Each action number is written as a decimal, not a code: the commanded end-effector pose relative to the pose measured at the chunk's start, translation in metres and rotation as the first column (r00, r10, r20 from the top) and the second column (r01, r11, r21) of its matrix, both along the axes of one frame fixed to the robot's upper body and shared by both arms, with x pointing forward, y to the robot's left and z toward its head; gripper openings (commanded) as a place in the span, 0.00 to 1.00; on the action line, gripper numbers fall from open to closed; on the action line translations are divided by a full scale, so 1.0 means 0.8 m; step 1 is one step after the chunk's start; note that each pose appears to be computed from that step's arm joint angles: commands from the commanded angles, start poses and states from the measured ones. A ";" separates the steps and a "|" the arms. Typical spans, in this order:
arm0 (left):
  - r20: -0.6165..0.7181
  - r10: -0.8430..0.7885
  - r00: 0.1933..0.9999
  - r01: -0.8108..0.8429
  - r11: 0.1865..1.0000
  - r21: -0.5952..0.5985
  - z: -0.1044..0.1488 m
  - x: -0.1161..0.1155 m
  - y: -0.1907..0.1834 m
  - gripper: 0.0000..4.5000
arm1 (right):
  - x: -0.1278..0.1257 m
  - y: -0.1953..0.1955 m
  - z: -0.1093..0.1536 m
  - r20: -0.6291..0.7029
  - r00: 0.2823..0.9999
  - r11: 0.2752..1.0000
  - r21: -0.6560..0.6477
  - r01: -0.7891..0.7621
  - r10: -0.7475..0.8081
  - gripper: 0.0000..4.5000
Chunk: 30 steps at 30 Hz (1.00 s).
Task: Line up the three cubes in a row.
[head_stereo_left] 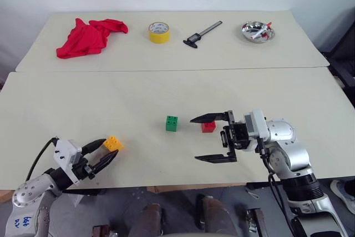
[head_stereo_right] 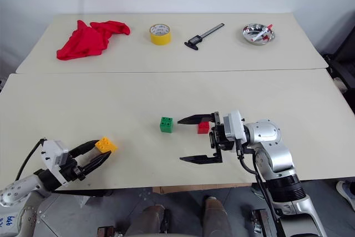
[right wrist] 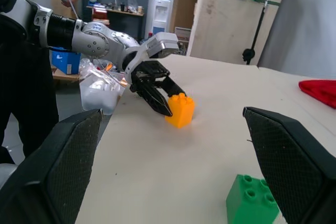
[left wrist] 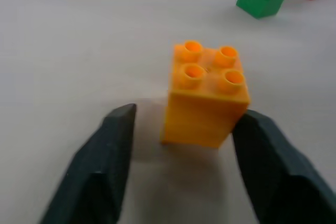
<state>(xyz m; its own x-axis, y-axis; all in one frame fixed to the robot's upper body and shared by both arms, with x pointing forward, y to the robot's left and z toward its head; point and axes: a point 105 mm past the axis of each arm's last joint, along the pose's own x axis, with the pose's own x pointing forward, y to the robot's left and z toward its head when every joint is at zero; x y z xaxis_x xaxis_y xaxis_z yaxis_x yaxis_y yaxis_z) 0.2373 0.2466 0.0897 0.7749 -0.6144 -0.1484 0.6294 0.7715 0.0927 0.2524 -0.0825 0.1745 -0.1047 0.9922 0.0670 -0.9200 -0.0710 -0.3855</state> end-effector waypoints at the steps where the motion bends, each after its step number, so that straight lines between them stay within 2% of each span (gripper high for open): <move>1: 0.061 -0.116 0.991 0.116 0.993 0.007 0.025 0.006 -0.011 0.37 | 0.000 -0.009 0.012 0.042 0.999 1.000 0.008 0.029 -0.030 1.00; 2: 0.061 -0.198 0.978 0.198 0.980 0.020 0.035 0.006 -0.018 0.33 | 0.000 -0.012 0.013 0.040 0.998 0.999 0.004 0.041 -0.041 1.00; 3: 0.058 -0.254 0.965 0.253 0.967 0.029 0.041 0.005 -0.022 0.33 | 0.001 -0.016 0.013 0.038 0.998 0.998 0.000 0.056 -0.056 1.00; 5: 0.060 -0.376 0.925 0.366 0.921 0.132 0.061 0.015 -0.023 0.33 | 0.003 -0.025 0.012 0.025 0.996 0.996 -0.010 0.088 -0.088 1.00; 7: 0.081 -0.469 0.879 0.447 0.872 0.200 0.089 0.036 -0.026 0.33 | 0.004 -0.035 0.008 0.012 0.992 0.992 -0.023 0.124 -0.124 1.00; 9: 0.068 -0.557 0.828 0.526 0.812 0.251 0.099 0.058 -0.034 0.33 | 0.005 -0.046 0.000 0.000 0.988 0.987 -0.051 0.155 -0.155 1.00; 11: 0.027 -0.620 0.784 0.589 0.757 0.283 0.094 0.073 -0.040 0.33 | 0.006 -0.053 -0.005 -0.004 0.984 0.982 -0.064 0.179 -0.180 1.00; 14: -0.081 -0.680 0.729 0.665 0.675 0.321 0.066 0.098 -0.047 0.33 | 0.005 -0.059 -0.008 -0.008 0.975 0.973 -0.067 0.220 -0.221 1.00; 17: -0.124 -0.712 0.691 0.704 0.624 0.341 0.053 0.108 -0.050 0.33 | 0.002 -0.063 -0.007 -0.004 0.969 0.967 -0.064 0.246 -0.246 1.00; 21: -0.131 -0.709 0.693 0.706 0.631 0.321 0.047 0.121 -0.055 0.33 | -0.006 -0.071 -0.010 -0.011 0.957 0.955 -0.069 0.289 -0.290 1.00; 26: -0.147 -0.694 0.705 0.703 0.653 0.283 0.040 0.123 -0.053 0.33 | -0.011 -0.073 -0.015 -0.026 0.949 0.948 -0.066 0.312 -0.314 1.00; 30: -0.136 -0.690 0.711 0.695 0.661 0.282 0.046 0.121 -0.046 0.62 | -0.009 -0.072 -0.016 -0.042 0.950 0.949 -0.067 0.307 -0.310 1.00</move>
<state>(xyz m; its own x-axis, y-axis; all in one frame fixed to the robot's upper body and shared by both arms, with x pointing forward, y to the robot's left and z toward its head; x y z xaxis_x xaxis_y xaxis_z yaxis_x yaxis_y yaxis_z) 0.3433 0.2038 0.1216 0.2054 -0.8904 -0.4063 0.9651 0.1154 0.2349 0.2465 -0.1381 0.1530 0.2087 0.9779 -0.0110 -0.9279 0.1944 -0.3180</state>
